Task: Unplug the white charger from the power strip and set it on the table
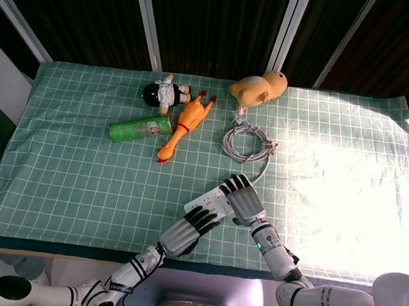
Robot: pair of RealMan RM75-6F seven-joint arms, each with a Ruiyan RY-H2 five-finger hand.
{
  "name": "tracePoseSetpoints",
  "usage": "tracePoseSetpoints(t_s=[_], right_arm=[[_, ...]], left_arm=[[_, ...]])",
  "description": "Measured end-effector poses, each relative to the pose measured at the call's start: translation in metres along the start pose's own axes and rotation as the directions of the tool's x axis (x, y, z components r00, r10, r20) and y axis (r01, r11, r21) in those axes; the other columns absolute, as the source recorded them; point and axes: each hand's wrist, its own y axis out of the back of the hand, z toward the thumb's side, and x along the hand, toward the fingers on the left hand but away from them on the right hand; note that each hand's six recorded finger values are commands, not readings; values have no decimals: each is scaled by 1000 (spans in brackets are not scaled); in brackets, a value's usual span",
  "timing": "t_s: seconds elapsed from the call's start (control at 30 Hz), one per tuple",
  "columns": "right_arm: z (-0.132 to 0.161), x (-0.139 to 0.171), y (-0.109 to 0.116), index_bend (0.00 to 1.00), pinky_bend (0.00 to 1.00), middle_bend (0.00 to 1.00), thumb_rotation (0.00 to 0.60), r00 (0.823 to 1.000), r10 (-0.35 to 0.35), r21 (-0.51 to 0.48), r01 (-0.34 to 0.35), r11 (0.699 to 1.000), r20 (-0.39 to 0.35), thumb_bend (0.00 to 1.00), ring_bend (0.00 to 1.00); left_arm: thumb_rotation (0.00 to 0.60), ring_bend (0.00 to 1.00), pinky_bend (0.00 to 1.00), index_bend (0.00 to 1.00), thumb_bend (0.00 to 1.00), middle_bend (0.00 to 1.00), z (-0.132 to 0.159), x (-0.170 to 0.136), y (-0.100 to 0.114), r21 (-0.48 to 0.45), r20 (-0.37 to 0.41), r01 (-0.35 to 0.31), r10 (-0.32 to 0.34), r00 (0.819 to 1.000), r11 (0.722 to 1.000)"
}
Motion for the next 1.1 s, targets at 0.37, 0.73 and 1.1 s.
tracePoseSetpoints(t_s=[0.37,0.73,1.1], right_arm=[[4,-1,1,486,303,344,600,1000,-21,1,21,1000,0,370,207],[11,-2,0,539,337,369,600,999,-31,-5,31,1000,-16,373,249],[12,-3,1,687,394,456,600,998,-58,1,58,998,-6,398,332]], left_arm=[[600,0,37,0,781,1,-2,0,0,-2,-3,1,-1,1000,1000],[600,0,38,0,782,0,-2,-3,-1,-3,-3,0,0,1000,1000],[600,0,37,0,782,0,-5,0,0,3,-5,2,-2,1000,1000]])
